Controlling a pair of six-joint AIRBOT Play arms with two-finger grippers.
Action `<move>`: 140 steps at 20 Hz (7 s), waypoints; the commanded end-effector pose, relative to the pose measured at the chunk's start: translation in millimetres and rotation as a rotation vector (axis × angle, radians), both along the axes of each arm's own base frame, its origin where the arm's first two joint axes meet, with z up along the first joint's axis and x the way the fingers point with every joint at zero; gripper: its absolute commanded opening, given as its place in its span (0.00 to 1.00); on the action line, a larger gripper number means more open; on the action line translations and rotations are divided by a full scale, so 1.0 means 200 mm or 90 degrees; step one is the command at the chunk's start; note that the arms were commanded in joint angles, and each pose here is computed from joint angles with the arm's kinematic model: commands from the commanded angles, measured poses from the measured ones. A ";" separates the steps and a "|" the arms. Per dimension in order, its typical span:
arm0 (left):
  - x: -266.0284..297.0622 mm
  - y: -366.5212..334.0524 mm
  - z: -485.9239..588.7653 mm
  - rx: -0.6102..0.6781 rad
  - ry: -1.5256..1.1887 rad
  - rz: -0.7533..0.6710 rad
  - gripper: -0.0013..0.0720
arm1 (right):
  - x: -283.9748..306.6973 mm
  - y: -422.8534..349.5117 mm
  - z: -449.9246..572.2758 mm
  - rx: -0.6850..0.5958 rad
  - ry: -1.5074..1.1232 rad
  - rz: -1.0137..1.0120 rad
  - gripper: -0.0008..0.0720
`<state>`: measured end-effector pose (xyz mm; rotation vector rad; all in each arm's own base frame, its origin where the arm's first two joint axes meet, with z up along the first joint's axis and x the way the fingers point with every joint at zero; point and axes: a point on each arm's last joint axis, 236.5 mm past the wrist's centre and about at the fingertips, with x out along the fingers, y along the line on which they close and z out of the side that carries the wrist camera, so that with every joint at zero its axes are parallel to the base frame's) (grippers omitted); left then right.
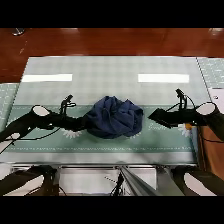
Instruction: Fold the shirts.
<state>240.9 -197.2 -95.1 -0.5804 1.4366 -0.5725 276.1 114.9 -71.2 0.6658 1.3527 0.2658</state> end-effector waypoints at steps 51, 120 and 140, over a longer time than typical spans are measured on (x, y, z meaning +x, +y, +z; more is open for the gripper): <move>-0.13 0.74 2.08 0.307 -0.568 0.171 0.05 | -0.52 -0.27 2.11 -0.305 -0.570 0.085 0.05; 0.47 -0.06 0.31 -0.130 -0.082 0.077 0.05 | 0.64 -0.35 -0.13 0.013 0.054 -0.099 0.52; 0.20 0.51 3.22 0.070 -0.976 0.185 0.05 | -0.04 -0.32 2.92 -0.302 -0.865 -0.036 0.05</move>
